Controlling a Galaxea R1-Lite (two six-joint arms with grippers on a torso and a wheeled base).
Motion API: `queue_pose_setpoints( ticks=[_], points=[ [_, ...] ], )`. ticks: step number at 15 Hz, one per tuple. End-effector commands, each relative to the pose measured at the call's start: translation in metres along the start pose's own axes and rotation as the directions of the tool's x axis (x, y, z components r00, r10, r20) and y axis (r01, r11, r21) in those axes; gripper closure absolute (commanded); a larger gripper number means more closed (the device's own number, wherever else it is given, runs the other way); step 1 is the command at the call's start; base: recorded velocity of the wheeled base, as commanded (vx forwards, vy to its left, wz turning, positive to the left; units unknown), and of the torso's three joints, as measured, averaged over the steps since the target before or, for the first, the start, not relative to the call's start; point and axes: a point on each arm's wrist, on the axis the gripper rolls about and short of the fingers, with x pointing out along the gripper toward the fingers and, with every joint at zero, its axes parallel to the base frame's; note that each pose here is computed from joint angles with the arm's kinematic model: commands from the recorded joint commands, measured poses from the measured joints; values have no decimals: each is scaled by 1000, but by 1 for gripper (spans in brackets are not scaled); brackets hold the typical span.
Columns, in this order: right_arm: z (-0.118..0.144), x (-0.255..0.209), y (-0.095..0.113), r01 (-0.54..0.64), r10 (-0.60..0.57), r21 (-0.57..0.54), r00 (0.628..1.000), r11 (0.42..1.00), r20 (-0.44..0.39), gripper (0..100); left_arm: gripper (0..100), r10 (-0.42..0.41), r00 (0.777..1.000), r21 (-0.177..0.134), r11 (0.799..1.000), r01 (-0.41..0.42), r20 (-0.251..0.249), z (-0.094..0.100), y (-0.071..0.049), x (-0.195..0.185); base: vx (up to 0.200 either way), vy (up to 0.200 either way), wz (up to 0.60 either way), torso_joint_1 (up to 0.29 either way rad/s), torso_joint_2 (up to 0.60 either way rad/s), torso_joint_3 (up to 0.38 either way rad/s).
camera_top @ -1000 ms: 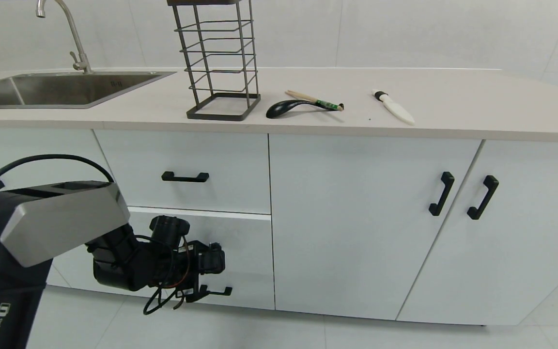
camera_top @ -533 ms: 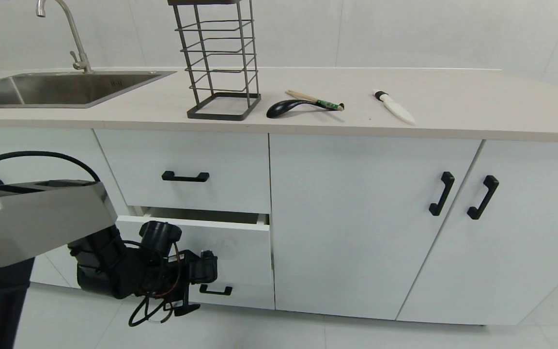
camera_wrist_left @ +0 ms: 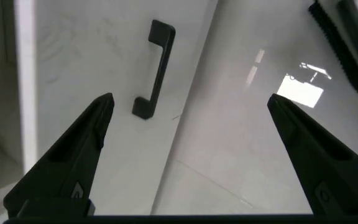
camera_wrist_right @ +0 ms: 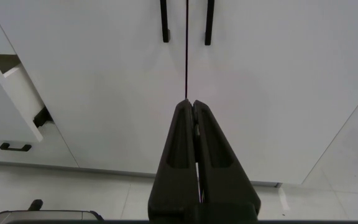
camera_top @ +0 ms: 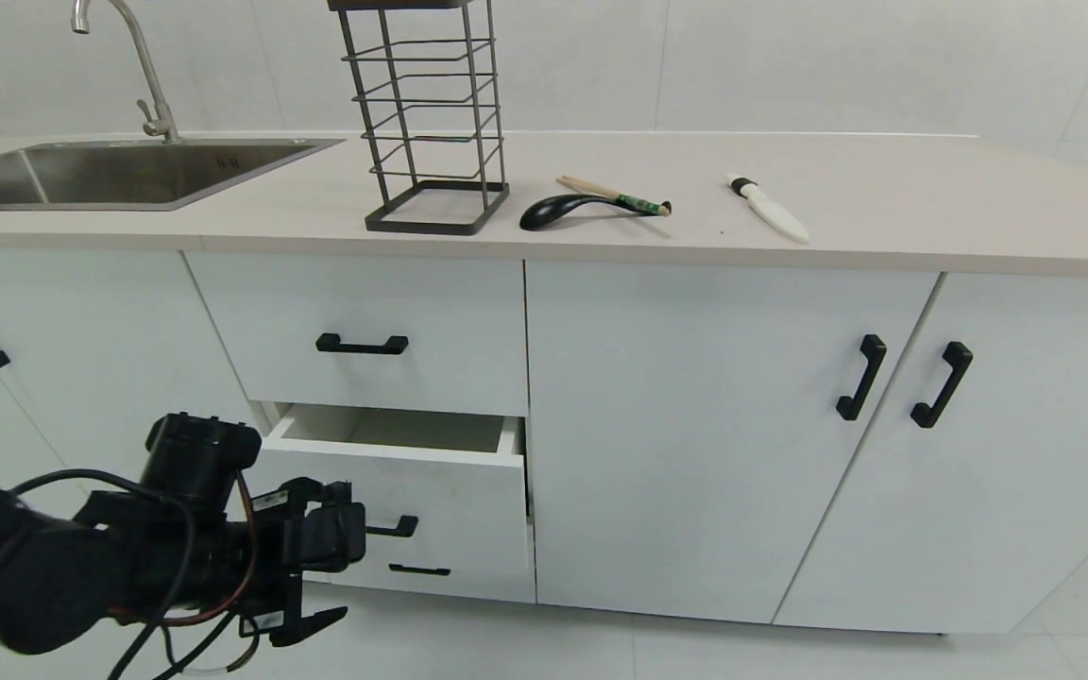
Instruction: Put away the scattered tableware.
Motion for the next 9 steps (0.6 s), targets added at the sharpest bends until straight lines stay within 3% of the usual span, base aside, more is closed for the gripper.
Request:
queue_pose_setpoints(
  ticks=[1,2,3,5,6,9],
  points=[
    [0,0,0,-1,1,-1,1000,1000,-2,100,0,111,990,11,994,-113,90,22,0,-52,0,0,0,0,0,0],
    [0,0,0,-1,1,1,1000,1000,-2,100,0,154,982,-2,988,-155,112,31,20,-53,0,0,0,0,0,0],
    [0,0,0,-1,1,1,1000,1000,-2,100,0,149,983,-1,989,-150,110,33,31,-42,0,0,0,0,0,0],
    [0,0,0,-1,1,1,1000,1000,-2,100,0,126,987,1,992,-127,101,35,43,-21,0,0,0,0,0,0],
    [0,0,0,-1,1,1,1000,1000,-2,100,0,99,990,5,995,-100,101,37,57,12,0,0,0,0,0,0],
    [0,0,0,-1,1,1,1000,1000,-2,100,0,103,988,14,994,-106,113,34,70,64,0,0,0,0,0,0]
  ],
)
